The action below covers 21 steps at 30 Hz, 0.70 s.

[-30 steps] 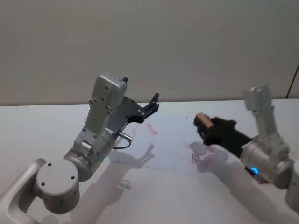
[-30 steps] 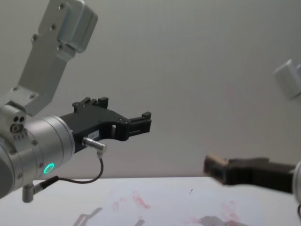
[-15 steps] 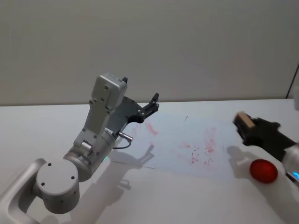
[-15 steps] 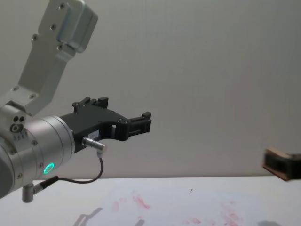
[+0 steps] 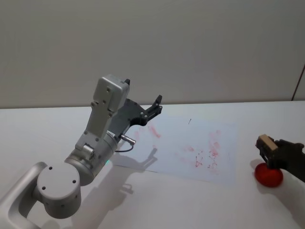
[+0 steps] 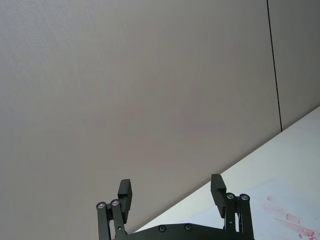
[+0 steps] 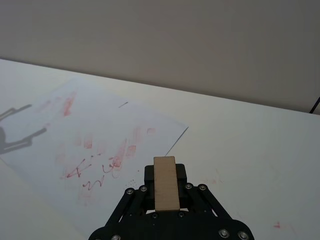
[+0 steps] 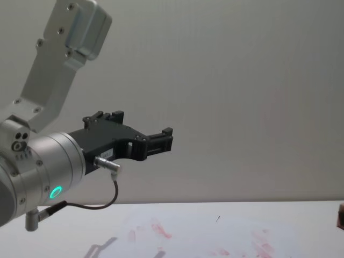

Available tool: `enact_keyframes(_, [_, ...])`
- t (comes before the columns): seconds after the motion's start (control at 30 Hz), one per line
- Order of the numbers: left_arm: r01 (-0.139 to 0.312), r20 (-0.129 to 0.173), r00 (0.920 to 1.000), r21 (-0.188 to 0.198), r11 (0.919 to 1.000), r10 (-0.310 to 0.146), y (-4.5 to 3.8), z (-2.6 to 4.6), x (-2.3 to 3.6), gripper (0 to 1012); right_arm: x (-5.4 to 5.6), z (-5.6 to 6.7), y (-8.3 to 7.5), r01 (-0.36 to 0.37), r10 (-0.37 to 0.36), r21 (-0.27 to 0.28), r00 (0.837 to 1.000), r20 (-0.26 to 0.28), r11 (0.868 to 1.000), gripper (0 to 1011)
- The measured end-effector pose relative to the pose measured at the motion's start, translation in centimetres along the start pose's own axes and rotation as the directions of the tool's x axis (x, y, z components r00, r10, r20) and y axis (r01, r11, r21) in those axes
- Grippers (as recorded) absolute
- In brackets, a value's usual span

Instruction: Use the one hand to pick up the stamp and affix it onto the A4 paper.

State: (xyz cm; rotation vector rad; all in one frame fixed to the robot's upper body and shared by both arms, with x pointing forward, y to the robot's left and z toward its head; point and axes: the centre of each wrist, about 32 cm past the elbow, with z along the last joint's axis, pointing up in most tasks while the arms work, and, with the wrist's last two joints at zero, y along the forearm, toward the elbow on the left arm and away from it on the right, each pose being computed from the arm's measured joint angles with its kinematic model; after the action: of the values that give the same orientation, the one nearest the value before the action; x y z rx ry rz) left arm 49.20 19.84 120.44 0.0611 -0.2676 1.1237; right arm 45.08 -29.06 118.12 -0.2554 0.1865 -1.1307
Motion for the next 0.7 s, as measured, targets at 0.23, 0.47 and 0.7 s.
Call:
enact_keyframes(0.23, [0.000, 0.000, 1.0000, 0.000, 1.0000, 0.000, 0.00, 0.00, 0.00, 1001, 0.3, -0.4, -0.4, 0.000, 0.001, -0.037, 1.000, 0.026, 0.999, 219])
enact_keyframes(0.47, [0.000, 0.000, 1.0000, 0.000, 1.0000, 0.000, 0.00, 0.00, 0.00, 1001, 0.7, -1.1, -0.9, 0.015, -0.011, -0.077, 0.999, 0.047, 0.997, 219])
enact_keyframes(0.7, [0.000, 0.000, 1.0000, 0.000, 1.0000, 0.000, 0.00, 0.00, 0.00, 1001, 0.9, -1.4, -1.1, 0.026, -0.020, -0.102, 0.998, 0.061, 0.994, 219])
